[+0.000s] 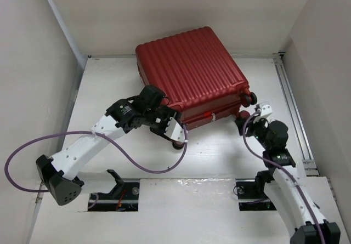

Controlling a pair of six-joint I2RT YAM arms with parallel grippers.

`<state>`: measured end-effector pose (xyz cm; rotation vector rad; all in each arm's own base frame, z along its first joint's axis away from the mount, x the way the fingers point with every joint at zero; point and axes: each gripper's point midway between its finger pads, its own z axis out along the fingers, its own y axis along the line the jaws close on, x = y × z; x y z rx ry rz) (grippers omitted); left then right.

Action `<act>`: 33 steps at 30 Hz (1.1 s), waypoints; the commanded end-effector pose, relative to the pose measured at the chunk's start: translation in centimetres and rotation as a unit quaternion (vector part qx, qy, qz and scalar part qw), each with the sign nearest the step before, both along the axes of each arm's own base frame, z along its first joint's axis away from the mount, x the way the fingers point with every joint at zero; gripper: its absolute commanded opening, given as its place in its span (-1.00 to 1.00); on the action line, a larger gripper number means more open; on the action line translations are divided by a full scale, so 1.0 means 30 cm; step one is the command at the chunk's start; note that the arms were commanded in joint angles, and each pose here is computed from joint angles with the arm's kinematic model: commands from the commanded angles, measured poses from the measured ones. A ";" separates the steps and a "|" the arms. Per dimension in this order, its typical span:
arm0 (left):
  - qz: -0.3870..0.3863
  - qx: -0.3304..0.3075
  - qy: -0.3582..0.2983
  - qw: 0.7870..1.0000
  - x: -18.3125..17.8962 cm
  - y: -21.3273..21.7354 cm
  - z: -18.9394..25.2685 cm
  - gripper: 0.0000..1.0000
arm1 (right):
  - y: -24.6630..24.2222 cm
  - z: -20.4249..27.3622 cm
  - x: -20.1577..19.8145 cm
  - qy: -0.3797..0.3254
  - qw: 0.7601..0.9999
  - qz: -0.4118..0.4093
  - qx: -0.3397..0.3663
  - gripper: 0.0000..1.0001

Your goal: Pack the luggage

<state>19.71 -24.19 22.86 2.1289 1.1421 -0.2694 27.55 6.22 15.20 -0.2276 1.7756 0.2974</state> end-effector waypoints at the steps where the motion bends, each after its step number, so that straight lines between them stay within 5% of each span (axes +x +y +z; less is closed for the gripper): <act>1: 0.038 -0.067 0.040 0.996 -0.048 -0.025 0.094 -1.00 | 0.155 -0.035 -0.055 0.000 0.995 0.100 0.013 0.14; 7: 0.046 -0.075 0.050 0.995 -0.035 -0.049 0.109 -1.00 | 0.359 -0.029 -0.058 -0.014 0.982 0.181 0.048 0.40; 24: 0.052 -0.080 0.055 0.994 -0.033 -0.053 0.113 -1.00 | 0.429 0.041 0.110 -0.055 0.977 0.184 0.098 0.32; 30: 0.053 -0.077 0.048 0.994 -0.027 -0.049 0.112 -1.00 | 0.410 0.053 0.145 -0.050 0.982 0.156 0.095 -0.14; 33: 0.053 -0.075 0.042 0.995 -0.021 -0.047 0.112 -1.00 | 0.415 0.030 0.141 -0.038 0.982 0.161 0.093 -0.20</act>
